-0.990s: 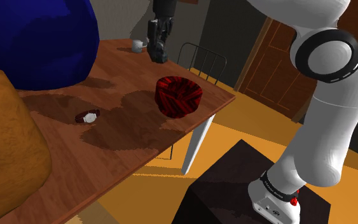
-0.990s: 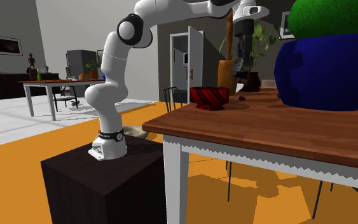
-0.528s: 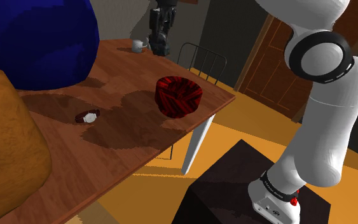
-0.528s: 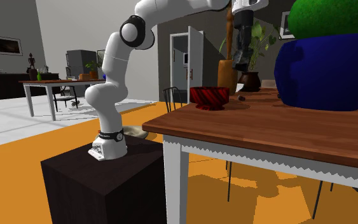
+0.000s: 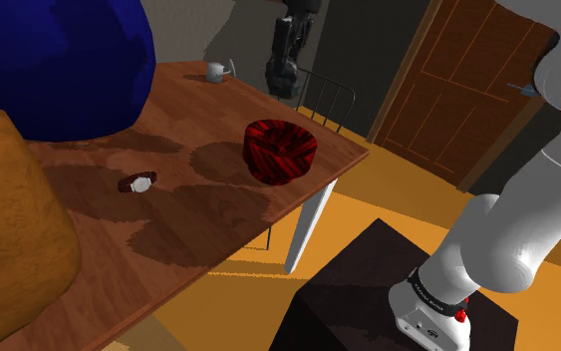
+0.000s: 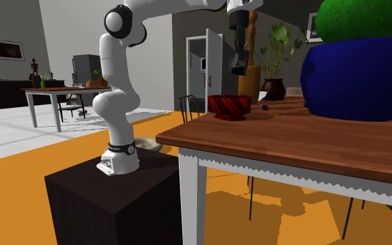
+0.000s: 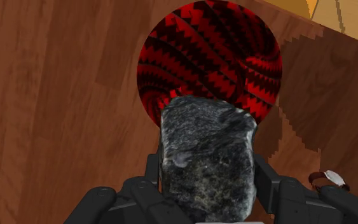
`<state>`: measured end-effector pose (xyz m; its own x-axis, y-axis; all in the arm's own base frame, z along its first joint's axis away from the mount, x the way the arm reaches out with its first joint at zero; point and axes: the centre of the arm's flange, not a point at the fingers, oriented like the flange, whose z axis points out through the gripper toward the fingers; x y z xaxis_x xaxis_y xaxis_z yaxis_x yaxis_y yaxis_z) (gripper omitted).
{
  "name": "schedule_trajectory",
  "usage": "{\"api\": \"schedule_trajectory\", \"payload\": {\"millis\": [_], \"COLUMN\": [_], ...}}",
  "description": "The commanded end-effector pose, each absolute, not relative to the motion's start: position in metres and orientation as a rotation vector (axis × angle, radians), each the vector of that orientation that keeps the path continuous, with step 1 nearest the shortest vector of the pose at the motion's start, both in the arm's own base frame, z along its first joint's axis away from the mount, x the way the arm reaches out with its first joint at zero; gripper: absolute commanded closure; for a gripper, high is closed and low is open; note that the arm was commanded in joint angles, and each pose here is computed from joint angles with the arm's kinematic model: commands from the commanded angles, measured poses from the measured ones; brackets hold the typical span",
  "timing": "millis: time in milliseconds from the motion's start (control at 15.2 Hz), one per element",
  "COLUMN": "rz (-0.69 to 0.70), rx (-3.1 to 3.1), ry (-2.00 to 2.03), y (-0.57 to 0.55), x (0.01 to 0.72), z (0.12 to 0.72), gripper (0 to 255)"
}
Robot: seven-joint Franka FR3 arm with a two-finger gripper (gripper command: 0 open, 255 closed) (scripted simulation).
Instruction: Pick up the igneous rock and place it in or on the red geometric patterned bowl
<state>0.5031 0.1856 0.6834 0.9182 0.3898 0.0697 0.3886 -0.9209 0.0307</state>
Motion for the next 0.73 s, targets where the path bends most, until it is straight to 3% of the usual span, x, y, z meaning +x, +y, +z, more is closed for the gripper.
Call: {"api": "schedule_trajectory", "payload": {"millis": [0,132,660], "rz": [0.115,0.115,0.115], "rx": [3.061,3.061,3.061], "ry": [0.62,0.62,0.62], "y": [0.184,0.18,0.18], "x": [0.478,0.451,0.451], "z": [0.684,0.687,0.645], "gripper": [255,255,255]}}
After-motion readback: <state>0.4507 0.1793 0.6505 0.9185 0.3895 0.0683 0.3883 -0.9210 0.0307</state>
